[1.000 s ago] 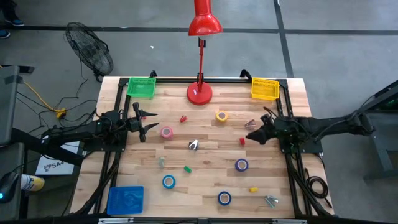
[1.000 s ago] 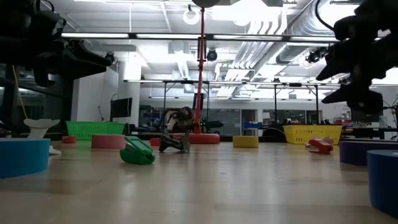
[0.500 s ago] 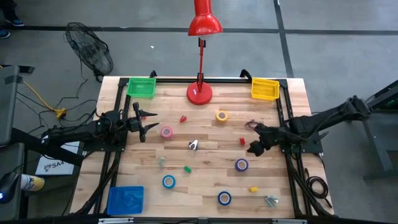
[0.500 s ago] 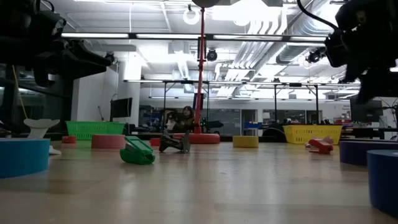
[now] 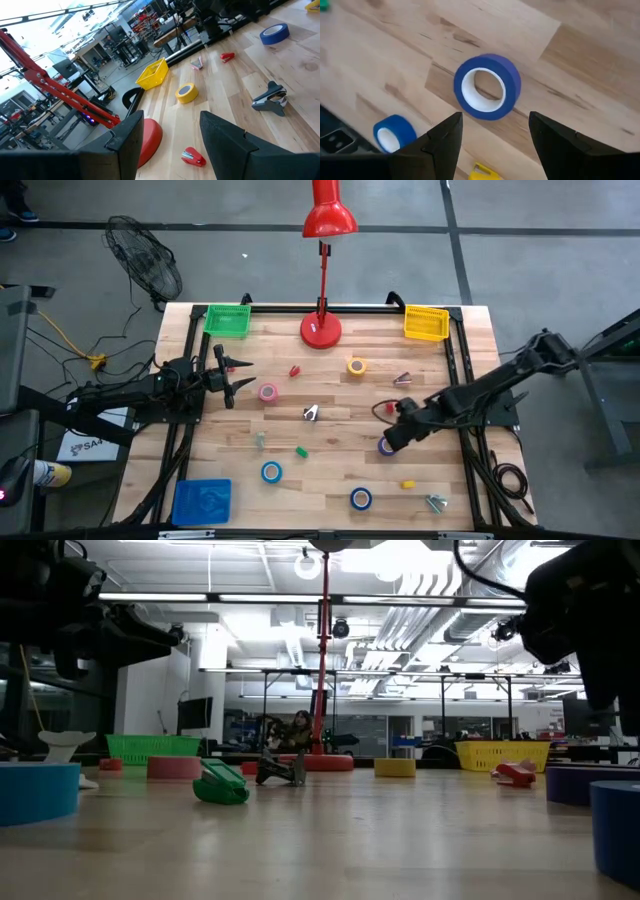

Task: Pick and place Stapler, Stapler remover, tape
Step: Put the purple tape into the blue basket

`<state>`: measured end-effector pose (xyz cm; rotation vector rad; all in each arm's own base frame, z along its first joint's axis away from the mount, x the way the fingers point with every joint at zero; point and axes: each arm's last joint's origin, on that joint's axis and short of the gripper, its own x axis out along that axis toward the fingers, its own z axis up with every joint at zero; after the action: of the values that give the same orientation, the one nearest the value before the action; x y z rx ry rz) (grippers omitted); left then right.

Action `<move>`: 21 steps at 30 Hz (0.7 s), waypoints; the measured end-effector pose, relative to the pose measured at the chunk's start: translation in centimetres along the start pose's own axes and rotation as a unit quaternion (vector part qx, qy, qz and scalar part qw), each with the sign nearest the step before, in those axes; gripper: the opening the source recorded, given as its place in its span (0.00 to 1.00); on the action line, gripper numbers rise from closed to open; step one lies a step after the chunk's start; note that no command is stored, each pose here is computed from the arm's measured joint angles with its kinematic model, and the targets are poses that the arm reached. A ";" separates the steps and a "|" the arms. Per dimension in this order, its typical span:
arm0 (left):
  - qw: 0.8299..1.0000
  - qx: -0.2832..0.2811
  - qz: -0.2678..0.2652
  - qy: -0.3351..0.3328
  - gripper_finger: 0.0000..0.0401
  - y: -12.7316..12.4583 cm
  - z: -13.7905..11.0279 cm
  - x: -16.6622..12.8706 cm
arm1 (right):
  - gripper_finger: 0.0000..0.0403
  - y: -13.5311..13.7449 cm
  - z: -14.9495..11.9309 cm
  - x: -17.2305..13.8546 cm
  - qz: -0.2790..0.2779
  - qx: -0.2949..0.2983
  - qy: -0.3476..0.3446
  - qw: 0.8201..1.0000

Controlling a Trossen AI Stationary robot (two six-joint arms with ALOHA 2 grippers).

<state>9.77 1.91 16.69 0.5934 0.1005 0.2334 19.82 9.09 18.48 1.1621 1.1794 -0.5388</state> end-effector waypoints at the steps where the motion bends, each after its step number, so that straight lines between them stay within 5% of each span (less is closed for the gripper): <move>1: 1.000 0.000 0.000 0.000 0.47 0.0 0.0 0.0 | 0.55 0.4 0.0 0.2 -0.007 0.005 0.002 1.000; 8: 1.000 0.000 0.000 0.000 0.47 0.0 0.0 0.0 | 0.55 1.1 -0.2 1.4 -0.105 0.047 0.023 0.993; 21: 1.000 0.000 0.000 0.000 0.47 0.0 0.0 0.0 | 0.55 2.0 0.2 3.9 -0.139 0.101 -0.006 0.985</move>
<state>9.77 1.91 16.69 0.5935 0.1005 0.2334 22.94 10.52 15.74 1.1685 1.3072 -0.8934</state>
